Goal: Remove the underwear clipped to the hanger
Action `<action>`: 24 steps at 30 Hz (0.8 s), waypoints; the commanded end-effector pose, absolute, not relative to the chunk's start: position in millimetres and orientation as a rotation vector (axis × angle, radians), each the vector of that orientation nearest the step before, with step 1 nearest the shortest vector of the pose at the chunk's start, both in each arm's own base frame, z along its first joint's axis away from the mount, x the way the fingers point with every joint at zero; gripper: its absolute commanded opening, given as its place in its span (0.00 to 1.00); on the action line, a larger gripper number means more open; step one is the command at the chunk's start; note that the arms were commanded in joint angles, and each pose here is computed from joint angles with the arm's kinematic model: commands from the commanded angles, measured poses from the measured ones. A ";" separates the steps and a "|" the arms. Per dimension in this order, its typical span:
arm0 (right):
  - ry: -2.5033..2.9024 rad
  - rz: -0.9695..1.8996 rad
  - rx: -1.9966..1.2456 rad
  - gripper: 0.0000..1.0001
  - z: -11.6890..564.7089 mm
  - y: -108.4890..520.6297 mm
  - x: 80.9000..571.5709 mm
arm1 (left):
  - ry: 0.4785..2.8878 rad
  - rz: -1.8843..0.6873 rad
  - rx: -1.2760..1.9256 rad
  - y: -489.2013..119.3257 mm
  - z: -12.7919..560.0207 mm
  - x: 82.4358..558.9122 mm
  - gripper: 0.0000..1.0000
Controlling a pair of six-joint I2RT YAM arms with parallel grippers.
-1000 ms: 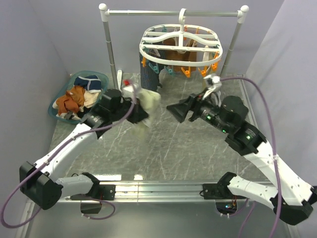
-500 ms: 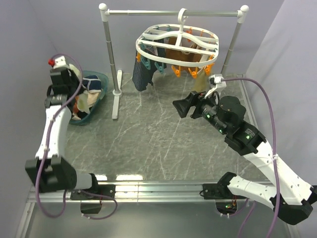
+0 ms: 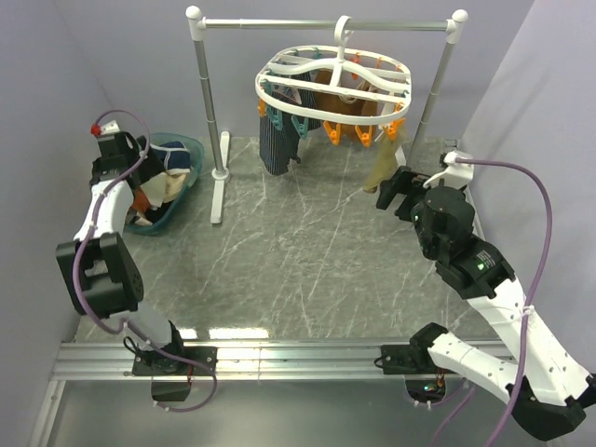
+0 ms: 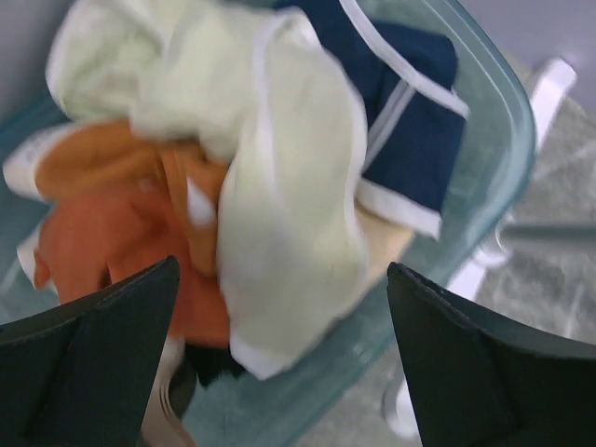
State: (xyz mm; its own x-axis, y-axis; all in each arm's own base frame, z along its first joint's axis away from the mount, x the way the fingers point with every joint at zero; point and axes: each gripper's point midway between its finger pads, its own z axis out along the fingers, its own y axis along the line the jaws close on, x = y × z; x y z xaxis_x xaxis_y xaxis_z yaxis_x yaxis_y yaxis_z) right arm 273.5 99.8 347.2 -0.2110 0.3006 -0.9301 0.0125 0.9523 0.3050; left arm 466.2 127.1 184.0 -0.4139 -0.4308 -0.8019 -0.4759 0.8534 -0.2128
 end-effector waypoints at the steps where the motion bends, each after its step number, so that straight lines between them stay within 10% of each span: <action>1: 1.770 0.104 0.362 0.99 335.7 63.2 280.8 | 1.912 -0.034 -0.582 98.8 248.4 454.7 0.99; 17: 1.576 0.195 0.065 0.93 336.7 106.8 380.3 | 1.929 -0.608 -0.080 -121.8 277.3 353.6 1.00; 24: 1.558 0.135 0.192 0.72 331.8 89.1 417.7 | 1.933 -0.734 0.119 -178.7 271.2 319.0 0.99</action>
